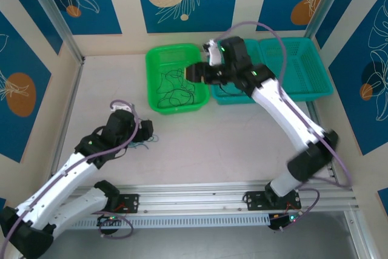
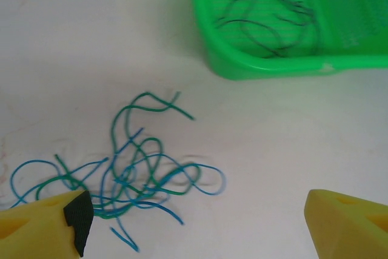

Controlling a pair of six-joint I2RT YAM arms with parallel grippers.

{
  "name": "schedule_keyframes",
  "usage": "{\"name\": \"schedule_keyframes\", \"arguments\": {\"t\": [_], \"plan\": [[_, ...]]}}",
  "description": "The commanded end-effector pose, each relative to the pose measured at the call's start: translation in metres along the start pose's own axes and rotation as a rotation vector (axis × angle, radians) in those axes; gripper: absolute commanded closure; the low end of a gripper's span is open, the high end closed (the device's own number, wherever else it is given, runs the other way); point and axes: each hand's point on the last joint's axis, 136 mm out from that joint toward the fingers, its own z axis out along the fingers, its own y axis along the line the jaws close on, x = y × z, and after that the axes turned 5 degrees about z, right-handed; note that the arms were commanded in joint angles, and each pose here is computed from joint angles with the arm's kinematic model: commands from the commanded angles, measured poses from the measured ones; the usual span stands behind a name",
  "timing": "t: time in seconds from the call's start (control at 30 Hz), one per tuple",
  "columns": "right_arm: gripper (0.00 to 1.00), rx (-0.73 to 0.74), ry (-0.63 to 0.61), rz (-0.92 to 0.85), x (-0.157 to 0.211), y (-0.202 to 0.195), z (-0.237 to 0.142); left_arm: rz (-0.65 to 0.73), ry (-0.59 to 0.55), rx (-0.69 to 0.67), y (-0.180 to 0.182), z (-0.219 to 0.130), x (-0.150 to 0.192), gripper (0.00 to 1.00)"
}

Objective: Untangle the cables

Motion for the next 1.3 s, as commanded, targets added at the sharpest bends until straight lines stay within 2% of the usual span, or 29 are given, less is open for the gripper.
{"name": "schedule_keyframes", "arguments": {"t": [0.0, 0.13, 0.27, 0.4, 0.53, 0.67, 0.77, 0.87, 0.93, 1.0, 1.03, 1.13, 1.17, 1.27], "plan": [[0.38, -0.035, -0.067, -0.106, 0.037, 0.009, -0.033, -0.069, 0.069, -0.012, 0.017, 0.026, 0.012, 0.1], [0.38, 0.009, -0.116, -0.062, 0.087, -0.009, -0.071, -0.148, 0.147, -0.089, 0.041, 0.06, 0.03, 0.1], [0.39, 0.026, -0.111, 0.029, 0.119, -0.028, -0.088, -0.172, 0.207, -0.08, 0.04, 0.089, 0.046, 0.13], [0.39, 0.034, -0.076, 0.085, 0.136, -0.035, -0.09, -0.162, 0.281, -0.02, 0.03, 0.111, 0.067, 0.3], [0.39, 0.015, -0.084, 0.101, 0.133, -0.033, -0.086, -0.155, 0.354, 0.054, 0.016, 0.124, 0.087, 0.45], [0.39, 0.006, -0.121, 0.089, 0.123, -0.03, -0.081, -0.1, 0.381, 0.198, -0.018, 0.126, 0.097, 0.64], [0.39, 0.026, -0.117, 0.101, 0.121, -0.036, -0.073, -0.03, 0.381, 0.301, -0.05, 0.117, 0.103, 0.73], [0.39, 0.048, -0.088, 0.124, 0.126, -0.044, -0.063, 0.037, 0.388, 0.426, -0.089, 0.104, 0.115, 0.75], [0.39, 0.068, -0.076, 0.143, 0.132, -0.052, -0.057, 0.084, 0.389, 0.499, -0.112, 0.093, 0.122, 0.75], [0.39, 0.085, -0.071, 0.156, 0.137, -0.06, -0.053, 0.129, 0.373, 0.534, -0.127, 0.084, 0.121, 0.68], [0.39, 0.098, -0.071, 0.169, 0.14, -0.066, -0.051, 0.149, 0.353, 0.531, -0.129, 0.08, 0.117, 0.6], [0.39, 0.115, -0.07, 0.182, 0.143, -0.072, -0.051, 0.163, 0.246, 0.491, -0.123, 0.064, 0.091, 0.27], [0.39, 0.12, -0.068, 0.182, 0.144, -0.073, -0.051, 0.162, 0.194, 0.478, -0.119, 0.056, 0.079, 0.19], [0.39, 0.131, -0.068, 0.172, 0.146, -0.075, -0.053, 0.151, 0.041, 0.415, -0.1, 0.03, 0.046, 0.13]]}}
